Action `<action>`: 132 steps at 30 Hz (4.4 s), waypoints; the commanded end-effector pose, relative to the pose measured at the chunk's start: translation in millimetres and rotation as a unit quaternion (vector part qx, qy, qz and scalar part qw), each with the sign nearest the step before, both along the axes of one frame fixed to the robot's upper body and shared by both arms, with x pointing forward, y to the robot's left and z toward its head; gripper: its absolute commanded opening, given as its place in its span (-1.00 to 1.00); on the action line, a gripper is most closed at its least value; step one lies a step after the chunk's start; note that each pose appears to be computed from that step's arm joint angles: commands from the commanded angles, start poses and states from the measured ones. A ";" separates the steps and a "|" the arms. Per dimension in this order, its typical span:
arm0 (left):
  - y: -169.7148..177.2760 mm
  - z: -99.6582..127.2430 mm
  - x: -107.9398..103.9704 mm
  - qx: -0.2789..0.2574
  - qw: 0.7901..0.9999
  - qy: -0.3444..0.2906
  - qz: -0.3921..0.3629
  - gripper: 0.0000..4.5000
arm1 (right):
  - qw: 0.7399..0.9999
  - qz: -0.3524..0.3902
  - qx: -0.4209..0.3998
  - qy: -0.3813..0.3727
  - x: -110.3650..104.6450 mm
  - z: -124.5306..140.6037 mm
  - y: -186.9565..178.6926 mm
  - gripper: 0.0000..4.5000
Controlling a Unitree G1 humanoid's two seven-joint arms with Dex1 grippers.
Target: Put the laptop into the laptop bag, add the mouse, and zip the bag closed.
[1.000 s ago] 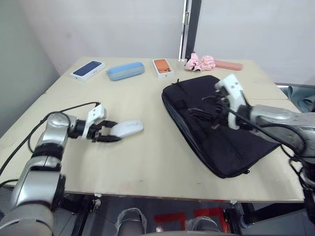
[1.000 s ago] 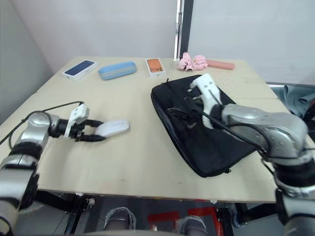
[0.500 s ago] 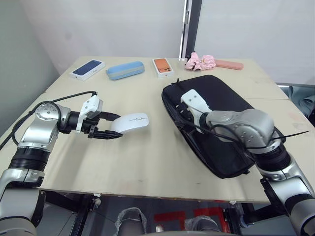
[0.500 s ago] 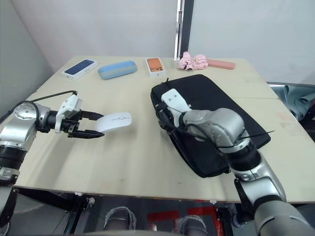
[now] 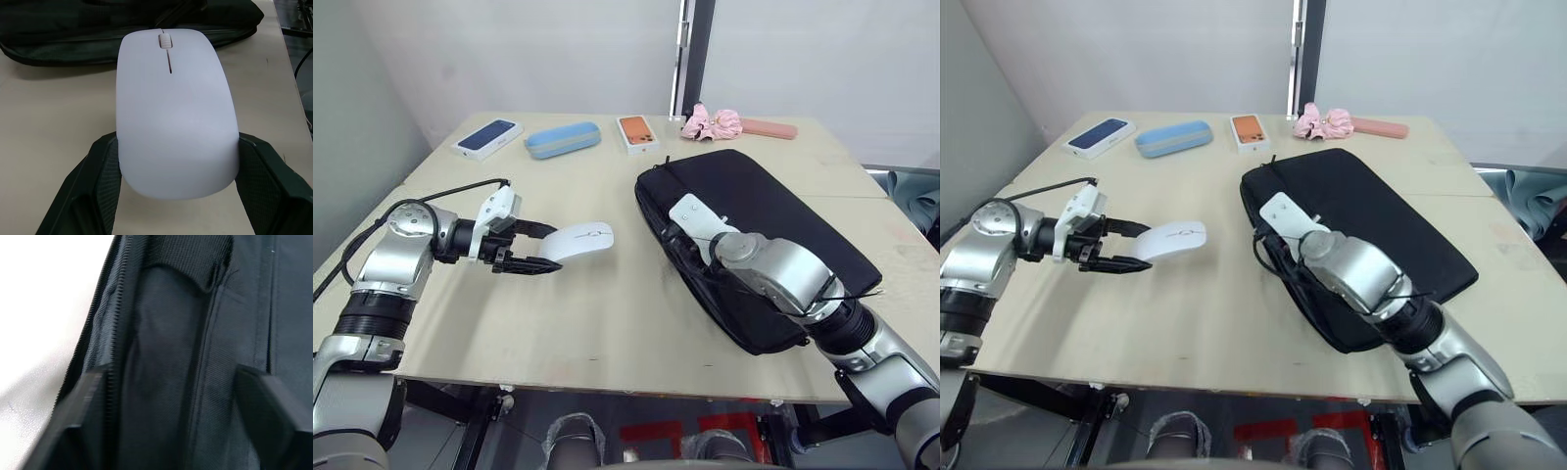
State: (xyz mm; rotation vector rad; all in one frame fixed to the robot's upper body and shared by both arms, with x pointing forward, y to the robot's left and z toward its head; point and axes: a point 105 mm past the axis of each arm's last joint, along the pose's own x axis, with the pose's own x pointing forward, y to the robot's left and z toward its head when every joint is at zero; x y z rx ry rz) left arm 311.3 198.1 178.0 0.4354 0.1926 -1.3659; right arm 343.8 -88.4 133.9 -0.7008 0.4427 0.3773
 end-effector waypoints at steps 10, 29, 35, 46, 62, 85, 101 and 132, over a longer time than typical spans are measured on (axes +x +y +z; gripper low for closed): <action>-13.9 22.3 0.6 -0.017 0.999 -0.034 -0.016 0.22 | 0.999 -0.015 0.030 -0.022 4.1 11.4 -6.5 -0.99; -59.0 10.7 28.1 -0.066 0.997 -0.028 -0.031 0.22 | 0.943 0.048 0.327 -0.031 -3.5 152.0 -20.1 -0.99; -93.4 0.4 57.3 -0.073 0.997 -0.040 -0.008 0.22 | 0.943 0.049 0.327 -0.023 -3.8 146.9 -15.3 -0.99; -153.8 -18.4 88.5 -0.075 0.995 -0.048 0.035 0.22 | 0.943 0.033 0.332 -0.024 -3.9 138.0 -13.7 -0.99; -211.1 -22.7 93.3 -0.120 0.989 -0.060 0.055 0.22 | 0.940 0.040 0.336 -0.025 -7.5 136.0 -5.1 -0.99; -193.3 -5.6 92.3 -0.227 0.971 -0.036 0.063 0.99 | 0.940 0.027 0.340 -0.026 -7.1 133.6 -9.9 -1.00; -38.7 46.8 37.9 -0.146 0.989 -0.007 0.003 0.99 | 0.920 0.285 0.268 0.009 -48.8 115.0 -2.1 -1.00; 22.7 35.7 0.2 0.021 0.999 0.017 0.030 1.00 | 0.883 0.411 0.176 0.139 -72.1 74.1 -21.5 0.64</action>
